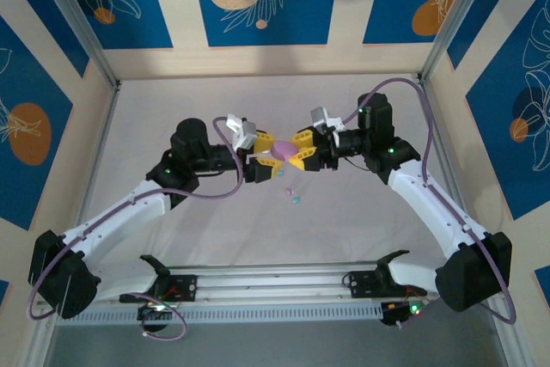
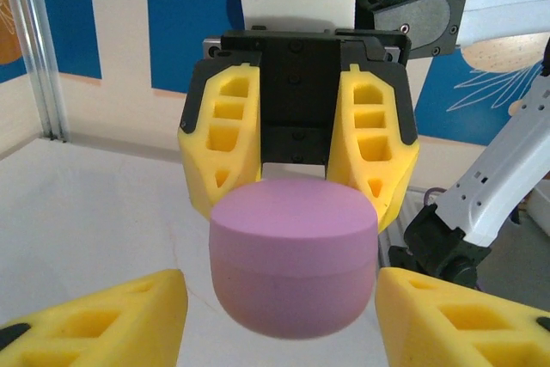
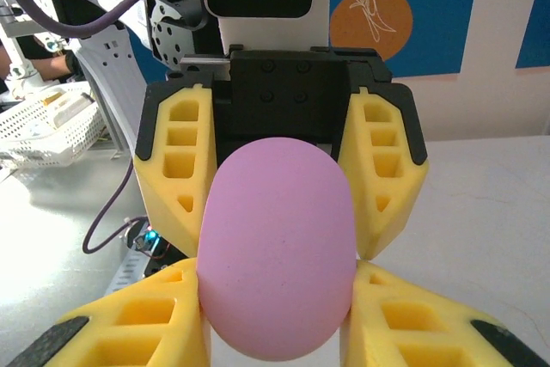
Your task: Insert the wireless bluetooth earbuds into the charging case
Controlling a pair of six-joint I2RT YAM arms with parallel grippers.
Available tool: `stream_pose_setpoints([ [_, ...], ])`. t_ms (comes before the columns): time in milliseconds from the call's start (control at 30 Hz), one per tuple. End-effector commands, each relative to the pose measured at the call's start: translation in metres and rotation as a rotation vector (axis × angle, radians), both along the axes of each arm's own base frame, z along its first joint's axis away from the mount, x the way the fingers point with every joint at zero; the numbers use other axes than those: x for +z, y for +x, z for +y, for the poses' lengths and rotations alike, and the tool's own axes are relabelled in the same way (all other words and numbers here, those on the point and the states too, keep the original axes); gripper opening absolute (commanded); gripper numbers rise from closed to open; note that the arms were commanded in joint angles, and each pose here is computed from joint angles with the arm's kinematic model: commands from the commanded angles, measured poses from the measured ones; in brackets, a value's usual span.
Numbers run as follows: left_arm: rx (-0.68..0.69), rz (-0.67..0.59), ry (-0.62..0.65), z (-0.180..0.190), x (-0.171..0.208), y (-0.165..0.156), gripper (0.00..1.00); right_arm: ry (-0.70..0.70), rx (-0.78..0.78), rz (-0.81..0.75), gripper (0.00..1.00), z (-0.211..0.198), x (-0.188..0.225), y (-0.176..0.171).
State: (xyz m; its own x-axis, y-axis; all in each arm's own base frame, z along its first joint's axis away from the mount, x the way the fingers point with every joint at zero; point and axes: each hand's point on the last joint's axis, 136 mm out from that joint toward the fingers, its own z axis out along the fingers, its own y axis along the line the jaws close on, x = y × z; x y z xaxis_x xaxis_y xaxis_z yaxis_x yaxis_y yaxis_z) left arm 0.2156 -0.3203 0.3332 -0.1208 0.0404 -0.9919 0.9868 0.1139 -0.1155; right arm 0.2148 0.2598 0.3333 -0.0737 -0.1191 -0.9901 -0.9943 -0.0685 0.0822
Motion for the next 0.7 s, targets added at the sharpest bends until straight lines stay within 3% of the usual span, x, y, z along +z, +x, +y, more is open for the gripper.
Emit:
stream_pose_setpoints([
  [0,-0.051,-0.033,-0.047,-0.0047,0.0212,-0.0061,0.57,0.008,0.014,-0.035,0.35,0.0024,0.0075,-0.0017],
  [500,-0.067,-0.008,-0.055,-0.0093,0.023,-0.0069,0.51,0.008,-0.013,-0.051,0.35,0.0049,0.0059,0.0041],
  [667,-0.068,-0.004,-0.049,-0.0103,0.0215,-0.0065,0.44,0.005,-0.018,-0.051,0.35,0.0048,0.0047,0.005],
])
